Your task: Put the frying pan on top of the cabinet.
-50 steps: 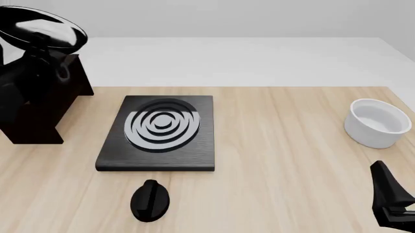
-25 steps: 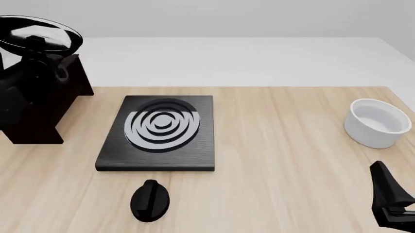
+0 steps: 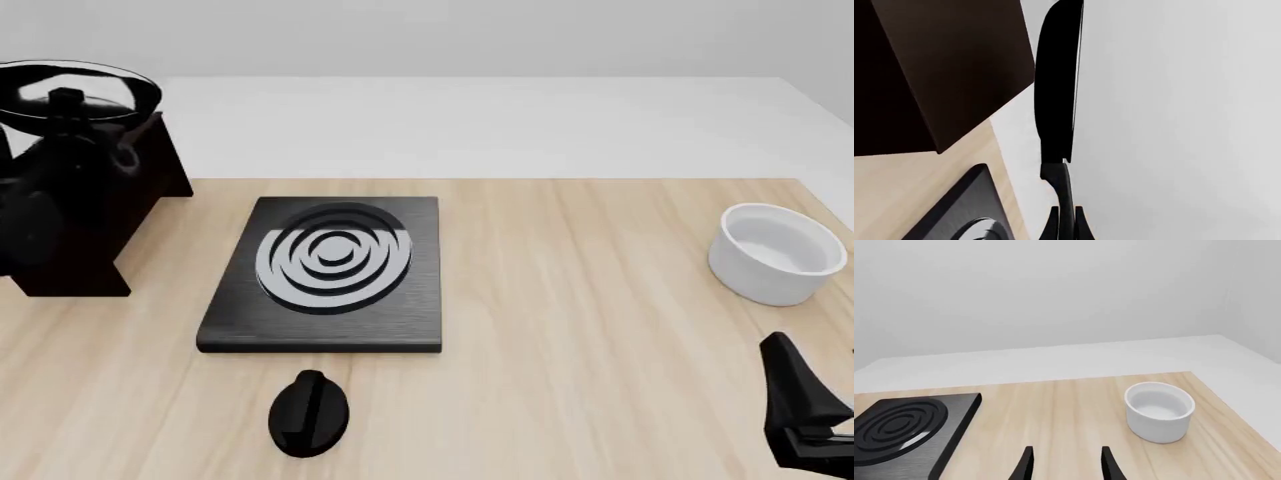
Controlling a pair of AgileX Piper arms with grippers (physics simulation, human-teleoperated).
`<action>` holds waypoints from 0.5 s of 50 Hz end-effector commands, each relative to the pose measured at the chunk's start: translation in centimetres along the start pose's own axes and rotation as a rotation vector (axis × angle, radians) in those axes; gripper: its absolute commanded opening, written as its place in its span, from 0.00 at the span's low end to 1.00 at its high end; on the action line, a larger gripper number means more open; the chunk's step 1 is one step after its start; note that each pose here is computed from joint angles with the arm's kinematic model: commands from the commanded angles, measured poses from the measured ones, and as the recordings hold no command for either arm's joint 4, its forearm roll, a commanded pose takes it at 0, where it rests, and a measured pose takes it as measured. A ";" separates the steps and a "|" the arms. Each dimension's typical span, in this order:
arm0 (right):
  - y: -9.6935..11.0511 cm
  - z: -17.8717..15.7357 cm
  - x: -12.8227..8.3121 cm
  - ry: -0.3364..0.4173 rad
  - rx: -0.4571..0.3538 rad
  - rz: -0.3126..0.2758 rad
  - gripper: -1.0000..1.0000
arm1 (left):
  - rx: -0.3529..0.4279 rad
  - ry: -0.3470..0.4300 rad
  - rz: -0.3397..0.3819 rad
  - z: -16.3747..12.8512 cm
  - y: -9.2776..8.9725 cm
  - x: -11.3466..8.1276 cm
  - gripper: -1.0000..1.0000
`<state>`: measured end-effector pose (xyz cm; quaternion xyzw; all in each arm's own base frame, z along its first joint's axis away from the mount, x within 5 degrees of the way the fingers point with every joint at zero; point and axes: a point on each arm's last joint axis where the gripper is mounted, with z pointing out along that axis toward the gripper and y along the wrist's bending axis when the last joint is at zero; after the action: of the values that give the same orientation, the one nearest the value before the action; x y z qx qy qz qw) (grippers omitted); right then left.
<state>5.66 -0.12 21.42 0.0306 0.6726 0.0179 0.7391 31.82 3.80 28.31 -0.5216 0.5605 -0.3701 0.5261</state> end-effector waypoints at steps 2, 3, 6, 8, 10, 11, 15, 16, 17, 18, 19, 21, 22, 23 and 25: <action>0.0 0.0 0.0 0.002 0.000 -0.003 1.00 | 0.049 0.007 0.007 0.9 -0.2 0.0 0.00; 0.0 0.0 0.0 0.003 0.000 -0.003 1.00 | 0.046 0.003 0.005 1.0 -0.2 -0.2 0.00; 0.0 0.0 0.0 0.004 -0.001 -0.005 1.00 | 0.051 -0.003 0.002 1.1 -0.3 -0.4 0.00; 0.0 0.0 0.0 0.004 -0.001 -0.007 1.00 | 0.047 -0.011 -0.005 1.3 -0.1 -0.6 0.00; 0.0 0.0 0.0 0.004 -0.001 -0.007 1.00 | 0.049 -0.012 -0.005 1.4 -0.1 -0.7 0.00; 0.0 0.0 0.0 0.004 0.000 -0.007 1.00 | 0.049 -0.014 -0.010 1.5 -0.1 -0.7 0.00; 0.0 0.0 0.1 0.006 -0.001 -0.007 1.00 | 0.040 -0.021 -0.021 2.0 0.1 -1.0 0.00; 0.0 0.0 0.1 0.006 -0.001 -0.007 1.00 | 0.040 -0.021 -0.021 2.0 0.1 -1.0 0.00; 0.0 0.0 0.1 0.007 -0.001 -0.008 1.00 | 0.037 -0.023 -0.023 2.2 0.2 -1.1 0.00; 0.0 0.0 0.1 0.007 -0.002 -0.008 1.00 | 0.039 -0.023 -0.025 2.3 0.2 -1.1 0.00; 0.0 0.1 0.1 0.007 -0.002 -0.008 1.00 | 0.037 -0.023 -0.029 2.5 0.3 -1.1 0.00; 0.0 0.1 0.1 0.008 -0.001 -0.008 1.00 | 0.039 -0.027 -0.034 2.7 0.3 -1.2 0.00; 0.0 0.1 0.1 0.008 -0.001 -0.008 1.00 | 0.035 -0.030 -0.034 2.8 0.3 -1.3 0.00; 0.0 0.1 0.0 0.008 -0.001 -0.009 1.00 | 0.033 -0.030 -0.031 2.9 0.3 -1.4 0.00; 0.0 0.1 0.1 0.009 -0.001 -0.009 1.00 | 0.032 -0.036 -0.034 3.0 0.3 -1.6 0.00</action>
<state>5.72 -0.11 21.37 0.0278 0.6750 0.0157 0.7371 33.68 5.22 26.78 -0.5503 0.5372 -0.3757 0.5172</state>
